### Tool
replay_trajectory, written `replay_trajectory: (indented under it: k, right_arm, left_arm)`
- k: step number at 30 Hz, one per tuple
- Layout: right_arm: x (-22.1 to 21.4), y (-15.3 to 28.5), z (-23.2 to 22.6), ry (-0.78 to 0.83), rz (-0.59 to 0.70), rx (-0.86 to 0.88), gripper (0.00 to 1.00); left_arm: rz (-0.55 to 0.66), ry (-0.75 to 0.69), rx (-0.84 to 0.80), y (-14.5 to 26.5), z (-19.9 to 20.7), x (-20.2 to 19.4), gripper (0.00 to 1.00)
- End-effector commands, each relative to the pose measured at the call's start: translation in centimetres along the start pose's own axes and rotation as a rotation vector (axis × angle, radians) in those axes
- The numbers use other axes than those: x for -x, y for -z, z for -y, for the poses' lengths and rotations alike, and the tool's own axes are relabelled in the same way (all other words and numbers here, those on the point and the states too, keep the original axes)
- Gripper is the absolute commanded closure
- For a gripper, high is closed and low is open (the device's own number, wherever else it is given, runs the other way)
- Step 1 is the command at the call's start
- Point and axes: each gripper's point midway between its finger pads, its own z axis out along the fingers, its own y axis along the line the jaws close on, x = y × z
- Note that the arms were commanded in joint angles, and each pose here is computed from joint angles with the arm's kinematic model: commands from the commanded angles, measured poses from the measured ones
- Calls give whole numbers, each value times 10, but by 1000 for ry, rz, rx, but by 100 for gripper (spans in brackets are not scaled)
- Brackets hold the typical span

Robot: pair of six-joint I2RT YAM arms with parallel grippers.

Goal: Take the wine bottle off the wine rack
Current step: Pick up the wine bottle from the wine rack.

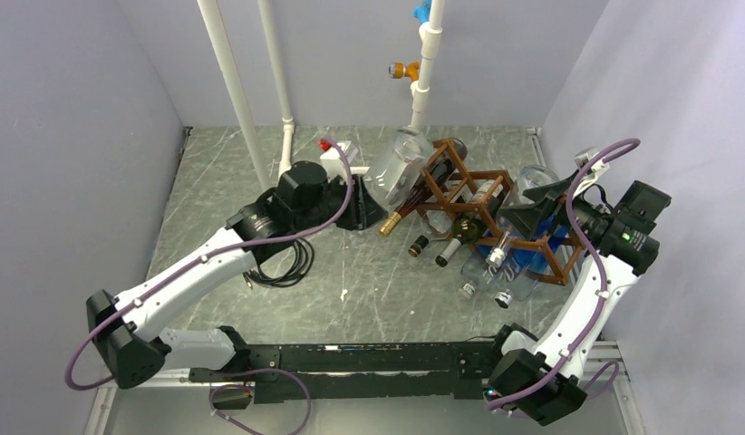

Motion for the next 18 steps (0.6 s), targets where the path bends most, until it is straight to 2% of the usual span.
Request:
replay_trajectory:
  k: [1,10,18]
  right_arm:
    - [9,1,12,58,5,-25,0]
    - [10,-1,20,70,4,-20,0]
    - [8,-3,22,70,2,-2,0]
  left_arm:
    - [277,-122,-158,58,53,72,100]
    - [187,-141,-75,77,29,42,100]
    - [172,-120,-52,87,20,31,100]
